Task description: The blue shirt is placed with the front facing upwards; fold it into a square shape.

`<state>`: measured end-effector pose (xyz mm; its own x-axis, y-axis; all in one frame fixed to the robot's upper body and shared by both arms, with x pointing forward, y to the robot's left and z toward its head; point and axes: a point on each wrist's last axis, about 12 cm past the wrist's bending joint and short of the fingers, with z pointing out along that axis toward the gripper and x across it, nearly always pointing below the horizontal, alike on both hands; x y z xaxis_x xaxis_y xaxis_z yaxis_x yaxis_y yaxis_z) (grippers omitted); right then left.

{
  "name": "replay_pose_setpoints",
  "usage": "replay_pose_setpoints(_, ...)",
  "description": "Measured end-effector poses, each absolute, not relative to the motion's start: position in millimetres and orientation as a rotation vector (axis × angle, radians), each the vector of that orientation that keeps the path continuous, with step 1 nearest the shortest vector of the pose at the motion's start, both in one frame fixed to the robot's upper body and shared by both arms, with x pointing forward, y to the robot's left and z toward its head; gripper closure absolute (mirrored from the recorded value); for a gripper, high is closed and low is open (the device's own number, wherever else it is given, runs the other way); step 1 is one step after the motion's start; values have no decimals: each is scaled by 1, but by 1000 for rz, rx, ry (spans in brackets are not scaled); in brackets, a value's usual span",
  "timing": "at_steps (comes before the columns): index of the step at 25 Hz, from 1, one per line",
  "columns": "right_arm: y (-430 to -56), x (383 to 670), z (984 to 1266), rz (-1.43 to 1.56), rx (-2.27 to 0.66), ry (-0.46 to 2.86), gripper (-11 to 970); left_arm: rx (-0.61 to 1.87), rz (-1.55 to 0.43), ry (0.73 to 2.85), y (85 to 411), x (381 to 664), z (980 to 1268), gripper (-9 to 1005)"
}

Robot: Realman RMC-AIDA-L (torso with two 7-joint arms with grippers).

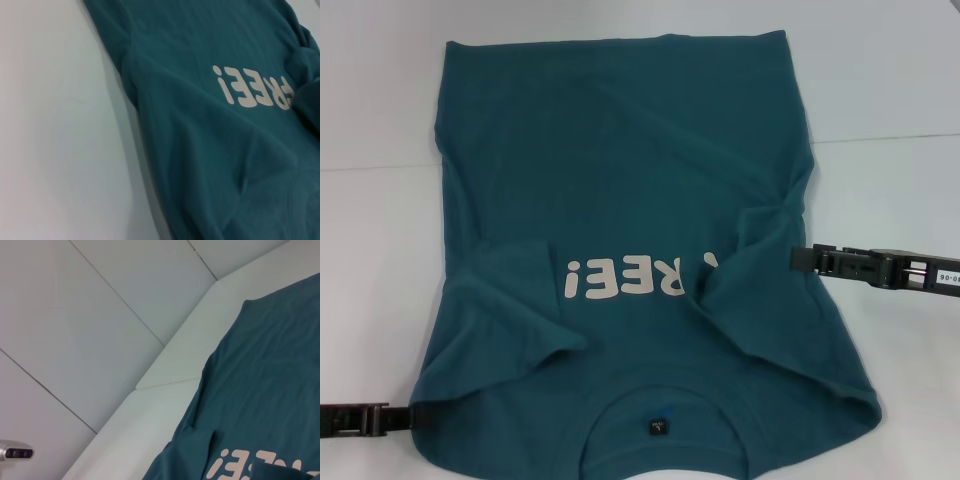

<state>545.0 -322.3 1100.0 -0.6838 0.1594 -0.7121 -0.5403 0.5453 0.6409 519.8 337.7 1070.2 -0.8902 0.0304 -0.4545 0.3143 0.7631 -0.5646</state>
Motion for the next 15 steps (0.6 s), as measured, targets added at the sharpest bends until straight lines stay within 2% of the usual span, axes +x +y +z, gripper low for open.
replay_pose_setpoints(3,-322,545,1100,1179,-307,2025,52,263,-907,2541,337,522,1070,762)
replay_pose_setpoints(9,-322,545,1099,1176,-309,2027,54,275,-904,2540,334,525,1071,954)
replay_pose_setpoints(15,-331,543,1097,1166,-291,2106,56,276,-905,2535,335,525,1073,972)
